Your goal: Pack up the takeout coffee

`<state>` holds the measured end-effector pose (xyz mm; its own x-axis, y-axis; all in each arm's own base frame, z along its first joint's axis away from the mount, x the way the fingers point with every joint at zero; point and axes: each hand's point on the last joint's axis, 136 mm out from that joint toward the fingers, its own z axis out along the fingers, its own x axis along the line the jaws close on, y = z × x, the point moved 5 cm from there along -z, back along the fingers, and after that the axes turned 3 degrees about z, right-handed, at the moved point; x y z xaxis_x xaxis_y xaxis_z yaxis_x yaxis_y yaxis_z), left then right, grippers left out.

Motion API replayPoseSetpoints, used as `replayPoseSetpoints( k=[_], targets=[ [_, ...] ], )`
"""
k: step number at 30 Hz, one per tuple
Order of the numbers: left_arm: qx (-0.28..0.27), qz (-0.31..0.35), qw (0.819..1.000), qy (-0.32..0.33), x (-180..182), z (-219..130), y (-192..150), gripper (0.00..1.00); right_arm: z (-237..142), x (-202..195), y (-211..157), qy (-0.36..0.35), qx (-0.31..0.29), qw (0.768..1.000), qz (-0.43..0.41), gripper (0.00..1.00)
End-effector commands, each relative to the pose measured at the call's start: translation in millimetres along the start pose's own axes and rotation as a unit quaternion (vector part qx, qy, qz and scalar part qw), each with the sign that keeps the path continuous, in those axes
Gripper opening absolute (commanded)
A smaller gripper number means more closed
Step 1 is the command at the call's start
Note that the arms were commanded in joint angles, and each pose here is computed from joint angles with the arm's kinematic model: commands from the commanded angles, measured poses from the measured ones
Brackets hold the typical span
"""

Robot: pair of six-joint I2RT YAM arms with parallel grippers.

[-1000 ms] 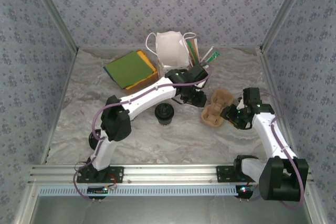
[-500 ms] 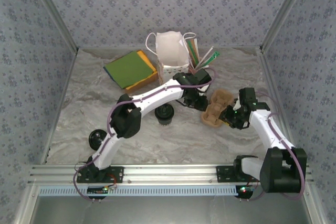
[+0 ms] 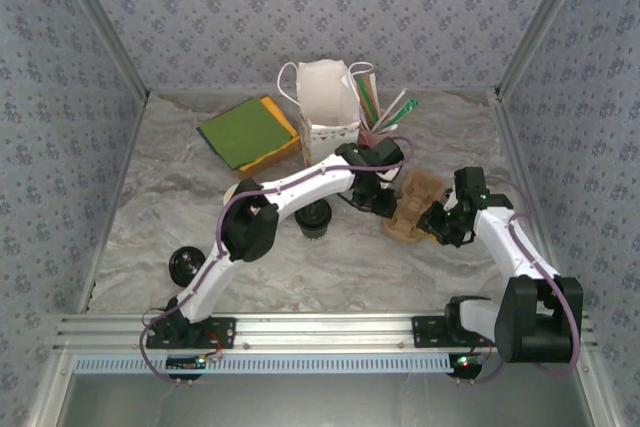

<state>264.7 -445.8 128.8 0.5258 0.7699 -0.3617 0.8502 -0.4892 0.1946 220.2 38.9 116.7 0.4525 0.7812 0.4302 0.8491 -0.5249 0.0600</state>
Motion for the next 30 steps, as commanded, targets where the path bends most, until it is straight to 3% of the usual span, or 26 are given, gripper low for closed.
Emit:
replayPoseSetpoints(
  k=[1,30],
  targets=[
    [-0.005,0.015,1.0,-0.018,-9.7,-4.9,4.7,0.32,2.5,-1.3,-1.6,-0.006,0.004,1.0,-0.002,0.27],
    [0.015,0.008,0.998,-0.053,-14.6,10.5,2.6,0.3,6.7,-0.6,-3.0,-0.004,0.01,1.0,-0.008,0.23]
  ],
)
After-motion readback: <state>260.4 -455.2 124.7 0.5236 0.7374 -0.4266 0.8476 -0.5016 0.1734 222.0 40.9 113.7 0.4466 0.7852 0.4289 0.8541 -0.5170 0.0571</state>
